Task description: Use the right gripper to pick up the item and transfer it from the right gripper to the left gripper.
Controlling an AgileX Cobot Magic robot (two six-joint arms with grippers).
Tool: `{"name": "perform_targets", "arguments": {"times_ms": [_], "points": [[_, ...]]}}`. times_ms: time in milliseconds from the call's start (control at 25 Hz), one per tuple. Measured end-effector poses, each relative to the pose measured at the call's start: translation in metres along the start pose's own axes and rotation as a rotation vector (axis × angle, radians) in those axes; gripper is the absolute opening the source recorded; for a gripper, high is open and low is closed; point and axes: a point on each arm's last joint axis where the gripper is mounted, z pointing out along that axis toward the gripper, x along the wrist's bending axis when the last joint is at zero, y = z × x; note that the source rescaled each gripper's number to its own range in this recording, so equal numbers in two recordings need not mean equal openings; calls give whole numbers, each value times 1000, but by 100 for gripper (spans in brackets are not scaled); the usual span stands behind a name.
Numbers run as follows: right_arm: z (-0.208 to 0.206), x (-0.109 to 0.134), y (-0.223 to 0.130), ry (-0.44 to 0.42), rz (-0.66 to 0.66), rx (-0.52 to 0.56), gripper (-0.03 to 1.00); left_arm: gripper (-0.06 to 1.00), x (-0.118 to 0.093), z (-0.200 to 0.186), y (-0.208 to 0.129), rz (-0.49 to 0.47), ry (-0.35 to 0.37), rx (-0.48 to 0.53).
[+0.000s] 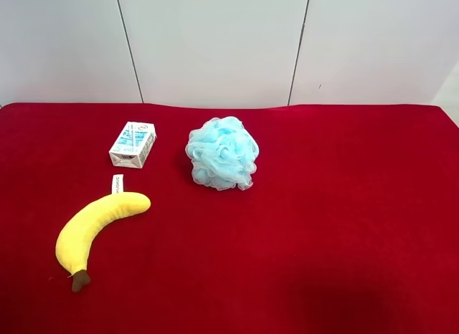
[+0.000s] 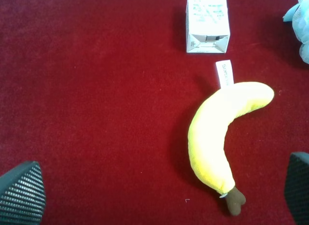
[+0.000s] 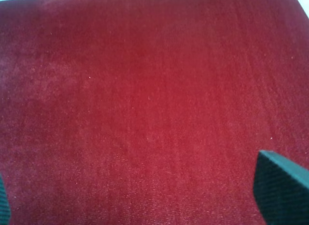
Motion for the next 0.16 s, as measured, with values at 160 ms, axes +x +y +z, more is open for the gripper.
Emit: {"name": "perform_targets", "arguments": {"times_ms": [160], "points": [[0, 0, 0, 0, 0, 0, 100, 100, 0, 0, 0, 0, 0, 0]]}}
